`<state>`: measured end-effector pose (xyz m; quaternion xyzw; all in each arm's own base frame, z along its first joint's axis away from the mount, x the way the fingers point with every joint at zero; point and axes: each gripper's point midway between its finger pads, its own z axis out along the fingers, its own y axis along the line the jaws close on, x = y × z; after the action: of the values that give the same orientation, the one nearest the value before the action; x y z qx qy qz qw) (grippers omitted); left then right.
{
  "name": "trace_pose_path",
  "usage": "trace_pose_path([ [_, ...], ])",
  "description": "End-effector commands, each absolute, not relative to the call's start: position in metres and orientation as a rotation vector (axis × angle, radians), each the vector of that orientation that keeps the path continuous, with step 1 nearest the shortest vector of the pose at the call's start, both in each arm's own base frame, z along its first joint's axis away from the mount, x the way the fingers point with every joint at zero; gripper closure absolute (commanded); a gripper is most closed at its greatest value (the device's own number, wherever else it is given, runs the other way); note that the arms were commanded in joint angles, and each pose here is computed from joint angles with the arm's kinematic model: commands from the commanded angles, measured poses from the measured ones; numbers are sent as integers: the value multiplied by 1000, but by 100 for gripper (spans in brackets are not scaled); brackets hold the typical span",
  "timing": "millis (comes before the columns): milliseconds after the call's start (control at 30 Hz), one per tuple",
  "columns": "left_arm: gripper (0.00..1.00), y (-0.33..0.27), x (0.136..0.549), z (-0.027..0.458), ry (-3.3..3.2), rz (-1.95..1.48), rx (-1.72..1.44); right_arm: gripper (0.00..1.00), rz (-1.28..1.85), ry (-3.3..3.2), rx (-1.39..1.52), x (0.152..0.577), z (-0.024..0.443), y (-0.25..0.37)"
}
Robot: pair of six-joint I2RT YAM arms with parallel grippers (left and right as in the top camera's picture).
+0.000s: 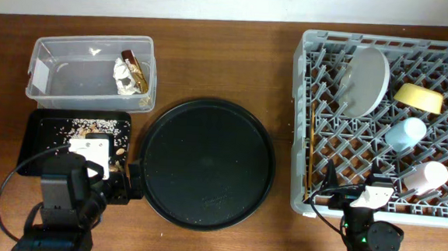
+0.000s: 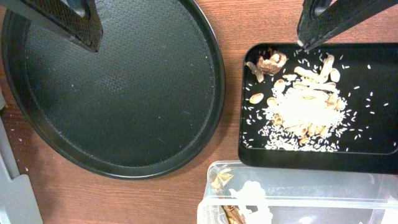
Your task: Sort waste into correct bins and load items into the dishwasher rack
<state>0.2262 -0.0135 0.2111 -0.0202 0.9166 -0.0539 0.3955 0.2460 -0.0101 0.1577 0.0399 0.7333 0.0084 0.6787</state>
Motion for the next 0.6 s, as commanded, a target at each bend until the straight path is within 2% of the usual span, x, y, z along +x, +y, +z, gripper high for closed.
trace_pose_path([
  [0,1,-12,223,216,2294,-122,-45,2,8,1646,93,246,156,-11],
  [133,1,-5,211,224,2217,-72,-47,2,8,1645,93,246,156,-11],
  [233,1,-6,205,206,2118,-74,-42,2,8,1646,93,246,156,-11],
  [433,1,-13,232,172,1793,-107,7,2,8,1645,93,246,156,-11],
  [567,1,-16,246,183,1548,-112,35,2,8,1646,93,246,156,-11],
])
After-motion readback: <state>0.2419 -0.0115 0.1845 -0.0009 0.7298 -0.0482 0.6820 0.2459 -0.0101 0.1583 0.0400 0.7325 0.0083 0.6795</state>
